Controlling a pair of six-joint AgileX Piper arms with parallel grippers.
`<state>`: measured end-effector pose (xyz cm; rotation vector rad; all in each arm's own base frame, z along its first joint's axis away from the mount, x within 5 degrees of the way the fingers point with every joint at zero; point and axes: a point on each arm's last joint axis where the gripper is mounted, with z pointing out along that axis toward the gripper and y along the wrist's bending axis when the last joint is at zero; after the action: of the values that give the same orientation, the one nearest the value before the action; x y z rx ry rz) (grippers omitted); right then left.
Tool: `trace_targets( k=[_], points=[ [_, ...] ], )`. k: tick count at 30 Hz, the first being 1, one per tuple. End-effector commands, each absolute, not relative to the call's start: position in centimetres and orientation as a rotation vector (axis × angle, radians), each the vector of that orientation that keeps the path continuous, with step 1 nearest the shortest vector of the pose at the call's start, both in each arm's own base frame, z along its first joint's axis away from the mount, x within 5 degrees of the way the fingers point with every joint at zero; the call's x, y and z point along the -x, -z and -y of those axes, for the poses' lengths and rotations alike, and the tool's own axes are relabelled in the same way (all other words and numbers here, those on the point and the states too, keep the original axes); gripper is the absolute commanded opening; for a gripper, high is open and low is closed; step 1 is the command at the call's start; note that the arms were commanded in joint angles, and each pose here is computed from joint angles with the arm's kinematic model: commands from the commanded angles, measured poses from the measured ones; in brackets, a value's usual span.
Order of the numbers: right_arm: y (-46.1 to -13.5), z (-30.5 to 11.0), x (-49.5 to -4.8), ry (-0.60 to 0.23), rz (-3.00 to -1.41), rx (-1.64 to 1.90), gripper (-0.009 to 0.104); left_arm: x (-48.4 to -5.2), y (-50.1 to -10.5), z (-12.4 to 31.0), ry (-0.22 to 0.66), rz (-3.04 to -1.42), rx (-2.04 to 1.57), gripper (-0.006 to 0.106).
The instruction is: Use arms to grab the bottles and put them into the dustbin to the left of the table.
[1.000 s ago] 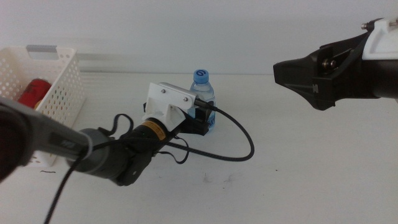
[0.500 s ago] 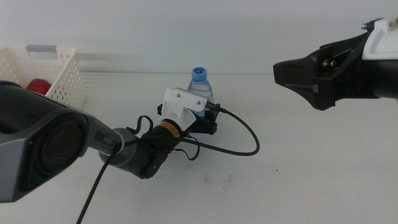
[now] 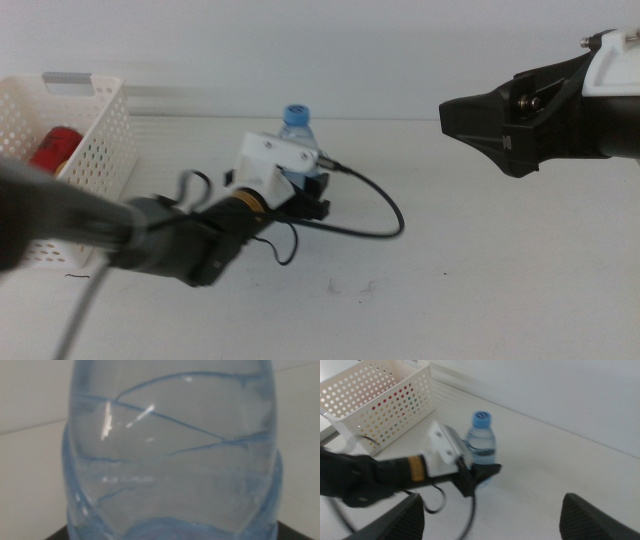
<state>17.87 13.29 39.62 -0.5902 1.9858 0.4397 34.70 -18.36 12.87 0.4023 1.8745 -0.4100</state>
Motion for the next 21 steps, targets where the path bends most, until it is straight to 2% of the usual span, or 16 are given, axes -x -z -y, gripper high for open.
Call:
trace_targets(
  k=[1,4,8,11,17,21],
  points=[
    [-39.7,-13.2,-17.8,-0.44,-1.974,0.591,0.093,-33.5,-17.3,17.3,0.416,-1.852,-0.336,-0.002],
    [-39.7,-13.2,-17.8,-0.44,-1.974,0.591,0.093,-31.5,-20.7,15.9,0.382,-2.042,-0.318,-0.002],
    [-39.7,-13.2,-17.8,-0.44,-1.974,0.591,0.093,-29.5,-25.6,13.5,0.313,-2.183,-0.329,-0.002],
    [-39.7,-13.2,-17.8,-0.44,-1.974,0.591,0.093,-29.6,-29.6,10.8,0.194,-2.233,-0.321,-0.002],
    [-39.7,-13.2,-17.8,-0.44,-1.974,0.591,0.093,-32.1,-34.8,3.0,-0.117,-2.385,-0.275,-0.002],
    [-39.7,-13.2,-17.8,-0.44,-1.974,0.591,0.093,-34.5,-36.2,-2.1,-0.19,-2.443,-0.193,-0.002]
  ],
)
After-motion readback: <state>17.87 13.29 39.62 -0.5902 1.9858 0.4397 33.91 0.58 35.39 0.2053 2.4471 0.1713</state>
